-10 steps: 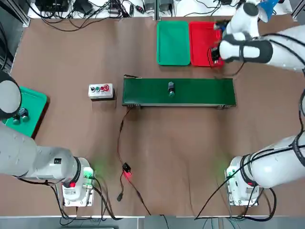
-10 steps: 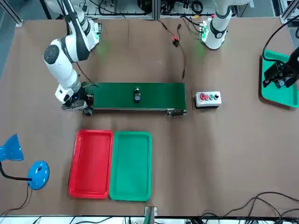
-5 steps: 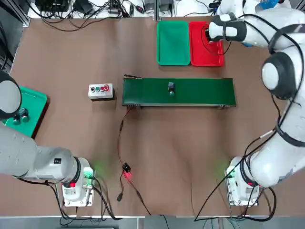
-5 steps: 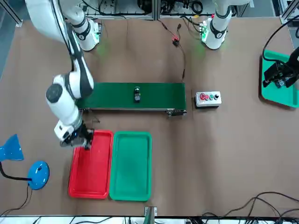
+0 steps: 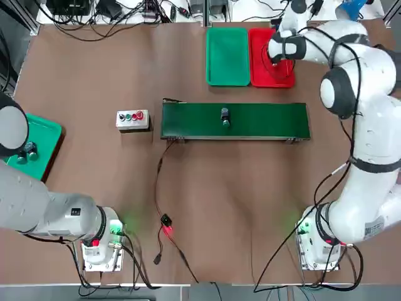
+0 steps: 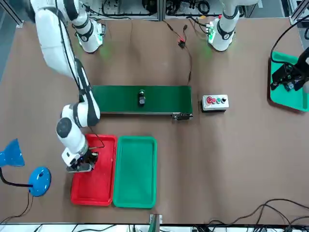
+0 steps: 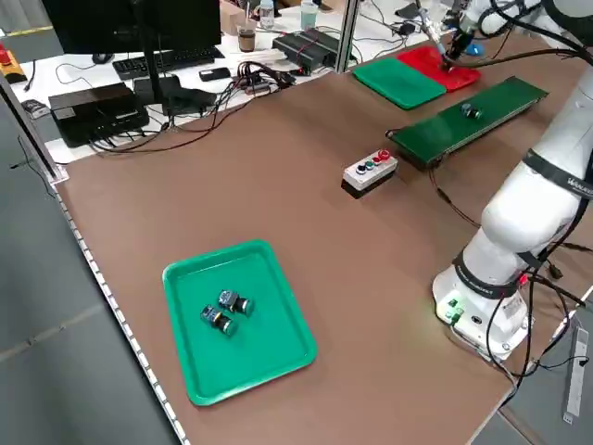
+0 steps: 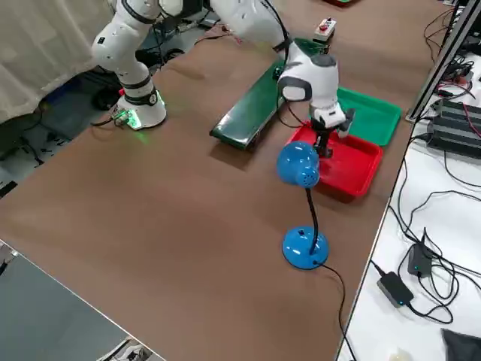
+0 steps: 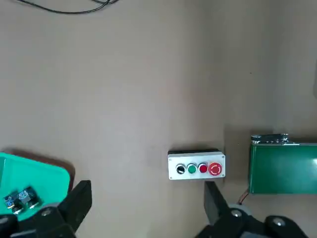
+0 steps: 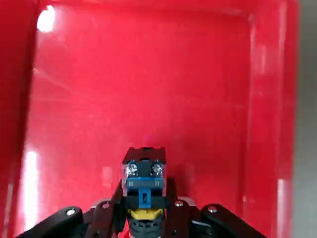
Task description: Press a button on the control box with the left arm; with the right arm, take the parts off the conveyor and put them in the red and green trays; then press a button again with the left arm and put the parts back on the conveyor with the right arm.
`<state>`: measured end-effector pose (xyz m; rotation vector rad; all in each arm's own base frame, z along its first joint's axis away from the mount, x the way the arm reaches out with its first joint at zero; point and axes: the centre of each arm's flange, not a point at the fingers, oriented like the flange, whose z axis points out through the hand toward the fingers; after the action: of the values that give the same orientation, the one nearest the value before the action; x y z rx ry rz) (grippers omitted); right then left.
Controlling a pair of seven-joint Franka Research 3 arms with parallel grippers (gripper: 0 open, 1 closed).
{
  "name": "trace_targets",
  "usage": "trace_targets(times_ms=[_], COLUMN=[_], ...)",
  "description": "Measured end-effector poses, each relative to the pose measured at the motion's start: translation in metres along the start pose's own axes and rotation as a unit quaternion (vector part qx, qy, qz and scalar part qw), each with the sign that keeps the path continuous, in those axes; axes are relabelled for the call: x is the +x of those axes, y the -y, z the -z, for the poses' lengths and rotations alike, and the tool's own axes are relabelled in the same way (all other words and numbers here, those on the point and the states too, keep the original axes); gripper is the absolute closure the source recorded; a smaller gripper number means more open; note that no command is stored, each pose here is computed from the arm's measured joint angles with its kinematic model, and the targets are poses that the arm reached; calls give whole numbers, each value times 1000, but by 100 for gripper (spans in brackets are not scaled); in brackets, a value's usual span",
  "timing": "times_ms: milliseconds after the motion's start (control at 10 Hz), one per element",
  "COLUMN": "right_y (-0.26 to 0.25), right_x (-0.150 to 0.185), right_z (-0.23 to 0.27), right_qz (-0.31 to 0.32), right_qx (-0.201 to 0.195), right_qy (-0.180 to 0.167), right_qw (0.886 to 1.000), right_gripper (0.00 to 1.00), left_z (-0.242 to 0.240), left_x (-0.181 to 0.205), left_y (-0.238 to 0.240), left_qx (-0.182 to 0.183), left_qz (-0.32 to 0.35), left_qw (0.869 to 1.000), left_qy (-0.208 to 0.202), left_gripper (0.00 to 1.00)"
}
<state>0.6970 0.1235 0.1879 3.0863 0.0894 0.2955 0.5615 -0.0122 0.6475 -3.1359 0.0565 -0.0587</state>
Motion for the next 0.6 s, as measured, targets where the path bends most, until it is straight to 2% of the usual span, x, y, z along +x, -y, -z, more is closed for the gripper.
trace_targets(times_ms=[500, 600], right_y=[3, 6], right_x=[4, 3], right_z=[-1, -3], right_qz=[3, 4], right_qx=[0, 1], right_qy=[-2, -1], right_qw=[1000, 1000], right_gripper=[65, 53], left_z=[0, 0], left_x=[0, 0], left_y=[0, 0], left_qx=[0, 0], left_qz=[0, 0], left_qw=[1000, 1000], left_qy=[0, 0], left_gripper=[0, 0])
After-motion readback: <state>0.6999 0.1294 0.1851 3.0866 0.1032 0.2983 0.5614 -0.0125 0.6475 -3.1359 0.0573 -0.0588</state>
